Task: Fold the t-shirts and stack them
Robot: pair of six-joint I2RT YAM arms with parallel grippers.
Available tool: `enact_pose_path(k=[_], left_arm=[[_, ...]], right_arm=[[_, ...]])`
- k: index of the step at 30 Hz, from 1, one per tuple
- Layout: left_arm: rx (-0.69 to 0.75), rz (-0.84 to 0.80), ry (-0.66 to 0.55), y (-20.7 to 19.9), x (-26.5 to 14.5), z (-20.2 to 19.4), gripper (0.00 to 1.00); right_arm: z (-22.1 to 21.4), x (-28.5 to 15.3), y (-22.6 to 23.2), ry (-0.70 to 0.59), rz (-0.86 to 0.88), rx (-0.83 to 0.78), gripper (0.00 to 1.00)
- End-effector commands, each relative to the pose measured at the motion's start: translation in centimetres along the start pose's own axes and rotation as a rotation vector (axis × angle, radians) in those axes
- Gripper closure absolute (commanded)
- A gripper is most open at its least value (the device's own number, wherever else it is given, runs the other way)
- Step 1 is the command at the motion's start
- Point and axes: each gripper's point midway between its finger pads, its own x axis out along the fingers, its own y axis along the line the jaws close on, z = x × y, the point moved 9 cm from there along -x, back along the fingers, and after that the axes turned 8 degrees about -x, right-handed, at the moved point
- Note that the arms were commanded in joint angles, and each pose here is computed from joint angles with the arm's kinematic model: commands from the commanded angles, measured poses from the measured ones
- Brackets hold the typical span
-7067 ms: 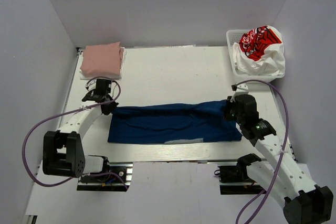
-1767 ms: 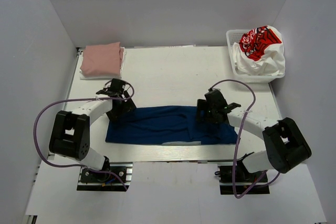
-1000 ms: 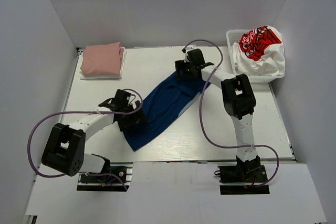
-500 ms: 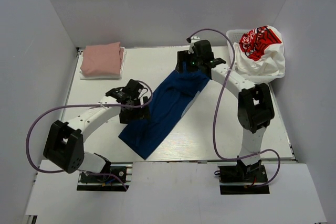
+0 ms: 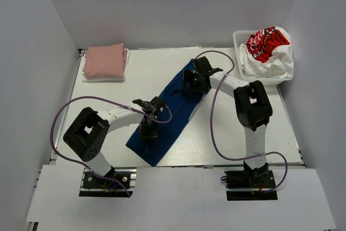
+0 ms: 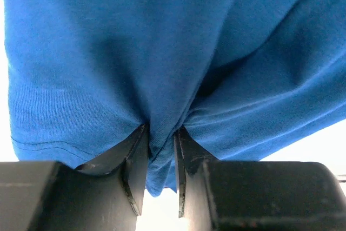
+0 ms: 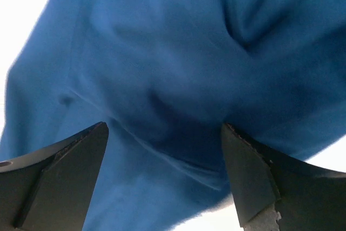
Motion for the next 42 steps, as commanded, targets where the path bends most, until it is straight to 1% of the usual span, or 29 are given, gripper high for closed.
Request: enact_pose_path(k=[1,4,8,9,10,11,12,13,14,17,21,22,24,25,26,28,29,30,31,32,33,34,35,36,37,38,39,41,42], left_arm=[[0.038,-0.031,0.073,-2.0,1.8,-1.5,0.66],[0.08,-0.034,0.128,-3.1,2.2,-2.7,0.65],[0.157,-0.078,0.151,-6.1,2.1,-3.5,0.58],[0.172,-0.08,0.151,-6.6,2.1,-3.6,0.55],[0.198,-0.085,0.149,-7.2,2.2,-3.7,0.52],[0.245,-0.12,0.157,-8.5,2.1,-4.0,0.48],[0.267,-0.132,0.165,-9.0,2.0,-4.2,0.42],[0.293,-0.187,0.142,-10.3,1.5,-4.0,0.37],[0.317,-0.21,0.16,-11.1,1.5,-4.6,0.31],[0.386,-0.228,0.125,-12.8,1.1,-5.1,0.16],[0.397,-0.21,0.024,-14.1,-0.4,-4.5,0.1],[0.406,-0.219,-0.005,-14.6,-1.2,-4.4,0.09],[0.4,-0.249,-0.09,-15.3,-3.1,-3.6,0.02],[0.398,-0.252,-0.11,-15.2,-3.5,-3.5,0.0],[0.393,-0.249,-0.147,-15.1,-4.0,-3.2,0.0],[0.353,-0.253,-0.215,-14.5,-5.7,-2.9,0.0],[0.328,-0.238,-0.229,-13.9,-6.0,-3.0,0.0],[0.288,-0.216,-0.228,-12.8,-5.6,-3.0,0.0],[0.237,-0.231,-0.243,-11.9,-6.6,-3.1,0.0],[0.213,-0.225,-0.259,-11.1,-6.8,-3.3,0.0],[0.188,-0.191,-0.262,-9.8,-6.4,-3.7,0.0],[0.163,-0.176,-0.287,-9.1,-6.6,-3.8,0.0],[0.117,-0.212,-0.314,-8.4,-8.0,-4.0,0.0],[0.095,-0.189,-0.311,-7.1,-7.5,-4.6,0.0],[0.023,-0.177,-0.331,-5.5,-7.7,-4.9,0.0],[-0.008,-0.162,-0.329,-5.3,-7.7,-4.9,0.0],[-0.049,-0.146,-0.321,-3.8,-7.4,-5.3,0.0],[-0.104,-0.133,-0.29,-2.5,-6.9,-5.3,0.0],[-0.11,-0.136,-0.26,-1.8,-6.2,-5.7,0.0]], right_arm=[[1.0,1.4,0.3,0.041,-0.024,0.039,0.1],[0.5,4.4,-0.4,0.107,-0.034,0.055,0.1],[2.5,6.8,0.1,0.092,-0.007,0.037,0.1],[5.9,6.2,0.7,0.005,0.017,0.016,0.1],[4.3,8.7,-0.1,0.082,-0.006,0.022,0.1],[6.7,8.1,0.5,0.03,0.031,0.001,0.1],[5.0,10.7,-0.7,0.098,0.017,-0.003,0.1],[6.6,10.3,-0.4,0.064,0.06,-0.016,0.1],[7.2,10.4,-0.3,0.045,0.074,-0.022,0.1],[8.2,10.5,-1.0,-0.017,0.142,-0.046,0.1],[11.0,7.5,-1.2,-0.107,0.197,-0.119,0.1],[12.4,5.2,-0.2,-0.157,0.214,-0.165,0.1],[13.8,3.2,0.5,-0.219,0.217,-0.225,0.1],[15.0,1.2,1.1,-0.264,0.22,-0.24,0.1],[15.8,-0.8,1.7,-0.304,0.227,-0.271,0.1],[15.7,-3.1,2.2,-0.315,0.256,-0.289,0.1],[16.3,-5.4,2.8,-0.362,0.268,-0.337,0.1],[15.6,-6.5,3.0,-0.38,0.272,-0.357,0.1],[13.5,-5.4,2.6,-0.329,0.264,-0.359,0.1],[13.0,-6.0,2.7,-0.343,0.263,-0.385,0.1],[12.4,-8.3,3.1,-0.393,0.261,-0.4,0.1],[10.5,-7.7,2.6,-0.348,0.239,-0.391,0.1],[9.9,-8.1,2.8,-0.355,0.229,-0.387,0.1],[8.3,-10.5,3.0,-0.367,0.221,-0.352,0.1],[3.8,-8.5,2.2,-0.264,0.211,-0.308,0.1],[3.7,-10.3,2.4,-0.325,0.219,-0.319,0.1],[1.1,-10.5,2.4,-0.283,0.218,-0.222,0.1],[-2.8,-10.8,1.8,-0.175,0.215,-0.169,0.1],[-6.6,-10.4,1.4,-0.078,0.199,-0.113,0.1]])
